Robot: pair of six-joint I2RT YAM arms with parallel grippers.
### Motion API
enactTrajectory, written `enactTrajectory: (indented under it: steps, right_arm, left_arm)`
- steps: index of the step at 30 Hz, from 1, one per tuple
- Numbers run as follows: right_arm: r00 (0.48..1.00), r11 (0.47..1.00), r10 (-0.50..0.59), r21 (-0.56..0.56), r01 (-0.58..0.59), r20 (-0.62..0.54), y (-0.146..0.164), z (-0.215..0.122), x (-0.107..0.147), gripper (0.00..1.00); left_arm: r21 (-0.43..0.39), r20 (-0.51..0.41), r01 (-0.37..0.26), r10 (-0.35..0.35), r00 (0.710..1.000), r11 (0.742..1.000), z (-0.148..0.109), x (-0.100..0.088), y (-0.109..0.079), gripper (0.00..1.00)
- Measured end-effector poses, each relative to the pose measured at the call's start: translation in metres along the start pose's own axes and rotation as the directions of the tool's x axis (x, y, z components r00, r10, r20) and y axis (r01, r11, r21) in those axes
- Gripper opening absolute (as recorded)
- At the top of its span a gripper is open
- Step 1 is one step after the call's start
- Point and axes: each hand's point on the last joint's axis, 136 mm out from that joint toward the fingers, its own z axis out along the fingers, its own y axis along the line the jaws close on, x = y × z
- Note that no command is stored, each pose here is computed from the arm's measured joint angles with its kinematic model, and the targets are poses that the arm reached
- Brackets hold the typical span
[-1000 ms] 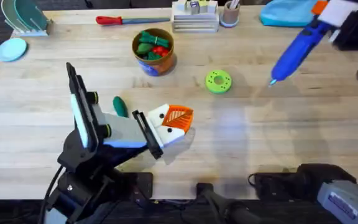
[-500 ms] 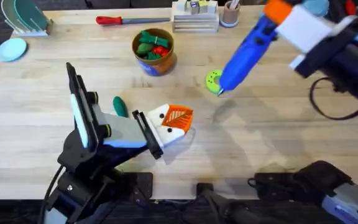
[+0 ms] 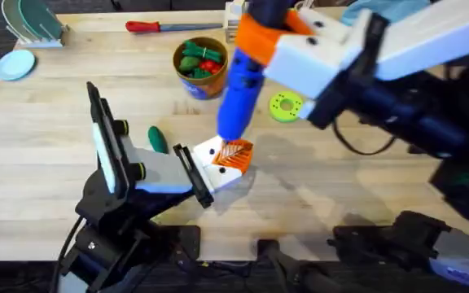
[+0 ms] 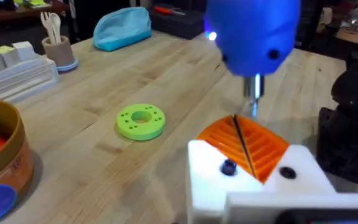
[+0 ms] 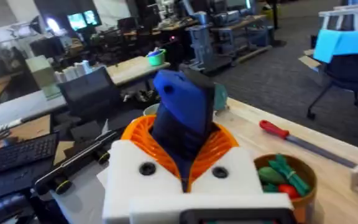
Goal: Pick up the gripper from the table and insert it into the empty holder that is missing its gripper. Then pick up a screw, insert it into the mounting hole, and use the screwdriver to tighten it. Finally, clean up the table by picking up the vegetable and placing it into the bucket.
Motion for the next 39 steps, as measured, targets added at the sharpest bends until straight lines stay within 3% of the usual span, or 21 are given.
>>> enactTrajectory:
  steps: [12,25,39]
  right_arm:
    - [0.999,0.995,-0.022,-0.100,0.018,-0.033,0.016,0.023,0.023,0.020]
    - [0.999,0.994,-0.026,-0.106,0.023,-0.027,0.014,0.031,0.027,0.020]
    - [0.999,0.992,-0.036,-0.118,0.038,0.018,0.016,0.030,0.016,0.020]
  left_arm:
    - [0.000,0.000,0.000,0.000,1.000,1.000,0.000,0.000,0.000,0.004]
    - [0.000,0.000,0.000,0.000,1.000,1.000,0.000,0.000,0.000,0.004]
    - [0.000,0.000,0.000,0.000,1.000,1.000,0.000,0.000,0.000,0.004]
